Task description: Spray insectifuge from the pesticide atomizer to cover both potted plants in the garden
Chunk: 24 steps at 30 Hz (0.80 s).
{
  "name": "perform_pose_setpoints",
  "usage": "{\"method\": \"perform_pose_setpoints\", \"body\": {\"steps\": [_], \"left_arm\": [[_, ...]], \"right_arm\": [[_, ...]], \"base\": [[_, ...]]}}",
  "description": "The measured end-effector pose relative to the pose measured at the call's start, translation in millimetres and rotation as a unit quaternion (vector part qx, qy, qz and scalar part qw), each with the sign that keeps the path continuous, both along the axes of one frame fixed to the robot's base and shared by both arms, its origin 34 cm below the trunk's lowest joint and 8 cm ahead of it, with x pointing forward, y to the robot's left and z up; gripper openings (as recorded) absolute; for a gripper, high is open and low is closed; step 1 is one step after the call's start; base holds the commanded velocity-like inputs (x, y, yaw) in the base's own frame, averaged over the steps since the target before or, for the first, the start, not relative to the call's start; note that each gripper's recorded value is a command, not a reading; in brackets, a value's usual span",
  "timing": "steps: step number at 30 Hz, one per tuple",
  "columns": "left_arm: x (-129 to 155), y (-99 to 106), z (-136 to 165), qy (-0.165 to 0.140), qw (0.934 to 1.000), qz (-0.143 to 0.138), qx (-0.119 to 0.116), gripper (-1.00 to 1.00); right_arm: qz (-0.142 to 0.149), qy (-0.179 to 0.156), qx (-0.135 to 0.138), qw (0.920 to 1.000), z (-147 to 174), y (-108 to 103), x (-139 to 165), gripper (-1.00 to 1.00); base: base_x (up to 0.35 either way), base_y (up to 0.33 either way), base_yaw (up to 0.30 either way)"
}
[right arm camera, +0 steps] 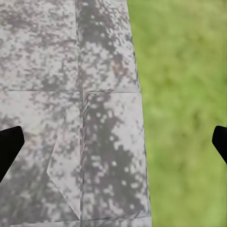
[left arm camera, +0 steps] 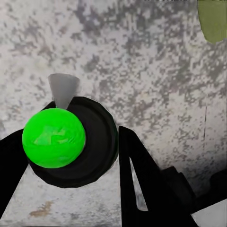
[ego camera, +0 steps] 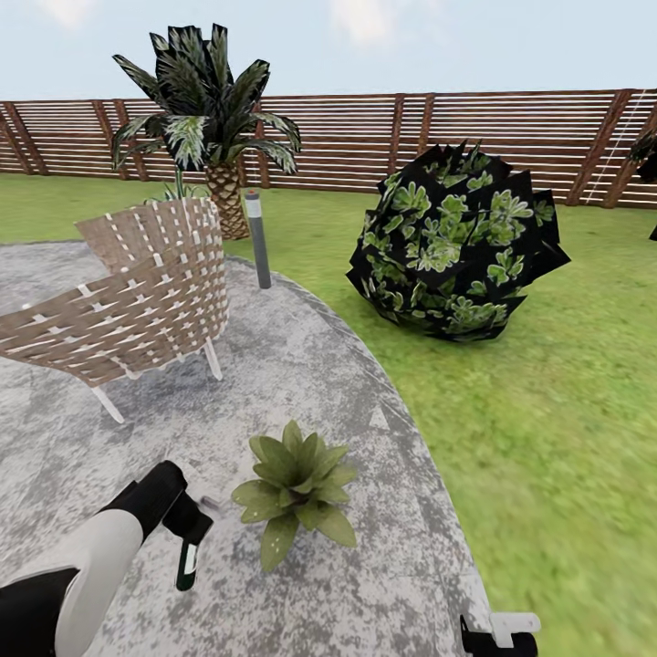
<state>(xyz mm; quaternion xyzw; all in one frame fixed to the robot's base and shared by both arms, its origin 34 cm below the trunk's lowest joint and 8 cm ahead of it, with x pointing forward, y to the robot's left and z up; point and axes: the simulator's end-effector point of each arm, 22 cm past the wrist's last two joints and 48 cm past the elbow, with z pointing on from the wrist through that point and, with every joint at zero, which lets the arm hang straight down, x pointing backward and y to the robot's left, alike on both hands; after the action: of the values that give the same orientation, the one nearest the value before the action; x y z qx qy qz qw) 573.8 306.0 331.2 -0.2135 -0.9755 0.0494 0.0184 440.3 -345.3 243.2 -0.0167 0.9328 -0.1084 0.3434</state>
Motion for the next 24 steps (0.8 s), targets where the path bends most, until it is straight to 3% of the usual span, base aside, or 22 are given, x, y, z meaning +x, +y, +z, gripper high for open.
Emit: {"method": "perform_pose_setpoints", "body": {"steps": [3,8,12,18,19,22,24], "left_arm": [[6.6,14.3,-2.4,-0.017,0.9993,0.002,0.035,-1.0],[11.5,13.2,-2.5,-0.025,0.9984,-0.004,0.05,-1.0],[12.2,17.4,-2.0,-0.027,0.9982,-0.004,0.053,-1.0],[15.0,-10.1,-3.3,-0.03,0.9988,-0.013,0.036,-1.0],[15.6,-4.3,-3.3,-0.032,0.9984,-0.016,0.044,-1.0],[15.3,38.6,-0.7,-0.037,0.9965,-0.005,0.075,-1.0],[14.2,55.3,1.1,-0.038,0.9959,0.007,0.082,-1.0]], "right_arm": [[0.0,0.0,0.0,1.0,0.0,-0.1,0.0,1.0],[0.0,0.0,0.0,1.0,0.0,-0.2,0.0,1.0],[0.0,0.0,0.0,1.0,0.0,-0.1,0.0,1.0],[0.0,0.0,-0.001,1.0,0.1,-1.2,-0.3,1.0],[0.0,0.0,-0.001,1.0,0.0,-1.2,-0.5,1.0],[0.0,0.0,-0.001,1.0,0.0,-1.1,-0.3,1.0],[0.0,0.0,0.0,1.0,-0.1,-0.4,-0.4,1.0]], "base": [[0.004,-0.002,0.0],[0.0,0.0,0.0],[0.0,0.0,0.0],[0.0,0.0,0.0],[0.0,0.0,0.0],[0.0,0.0,0.0],[0.0,0.0,0.0]]}}
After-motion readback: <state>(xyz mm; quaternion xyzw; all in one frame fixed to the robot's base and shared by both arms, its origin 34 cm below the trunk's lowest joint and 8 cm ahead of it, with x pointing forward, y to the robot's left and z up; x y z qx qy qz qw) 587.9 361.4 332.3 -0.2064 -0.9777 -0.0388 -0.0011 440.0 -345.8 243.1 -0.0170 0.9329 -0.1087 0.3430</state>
